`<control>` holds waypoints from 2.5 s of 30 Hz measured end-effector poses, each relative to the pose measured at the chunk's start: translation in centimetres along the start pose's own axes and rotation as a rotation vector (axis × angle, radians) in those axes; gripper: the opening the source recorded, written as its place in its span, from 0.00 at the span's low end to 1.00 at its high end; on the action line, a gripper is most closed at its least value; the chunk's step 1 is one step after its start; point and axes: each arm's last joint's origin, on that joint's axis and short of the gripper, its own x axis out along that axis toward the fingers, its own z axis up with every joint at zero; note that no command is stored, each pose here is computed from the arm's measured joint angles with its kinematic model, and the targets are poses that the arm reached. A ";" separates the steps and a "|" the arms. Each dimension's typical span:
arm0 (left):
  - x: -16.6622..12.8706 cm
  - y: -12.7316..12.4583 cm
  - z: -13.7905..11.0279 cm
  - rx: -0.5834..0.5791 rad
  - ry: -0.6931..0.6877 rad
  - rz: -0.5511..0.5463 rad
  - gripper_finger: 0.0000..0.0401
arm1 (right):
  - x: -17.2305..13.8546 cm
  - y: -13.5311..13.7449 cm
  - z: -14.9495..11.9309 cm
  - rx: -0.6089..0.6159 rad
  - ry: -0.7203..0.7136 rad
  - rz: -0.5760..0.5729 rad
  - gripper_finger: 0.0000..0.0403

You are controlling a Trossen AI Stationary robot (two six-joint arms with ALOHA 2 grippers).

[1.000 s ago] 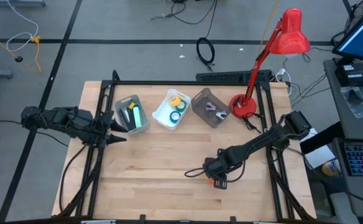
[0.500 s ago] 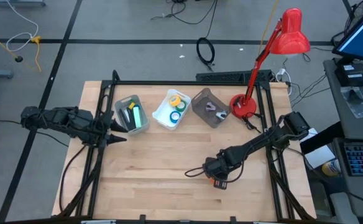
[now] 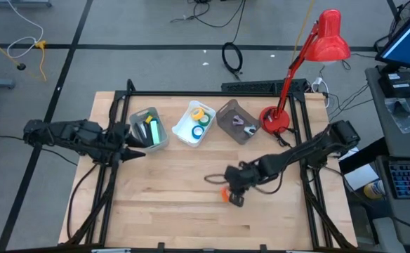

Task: Pick and place Stapler, Stapler remover, tape
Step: Put the orange tape into the white bin

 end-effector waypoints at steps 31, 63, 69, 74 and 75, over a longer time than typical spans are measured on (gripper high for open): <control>12.9 -2.0 2.1 0.041 -0.216 -0.025 0.49 | -9.2 -4.8 10.5 -0.287 -0.916 -0.149 0.08; 16.8 0.2 2.5 0.015 -0.336 0.021 0.49 | -9.5 -5.5 11.2 -0.368 -0.924 -0.098 0.08; 17.4 0.7 3.0 0.012 -0.325 -0.018 0.49 | -9.6 -5.5 11.2 -0.367 -0.929 -0.097 0.08; 17.9 0.8 3.8 0.022 -0.314 -0.058 0.49 | -9.6 -5.5 11.2 -0.367 -0.932 -0.097 0.08; 18.0 0.8 3.7 0.023 -0.303 -0.067 0.49 | -9.6 -5.5 11.2 -0.367 -0.931 -0.097 0.08</control>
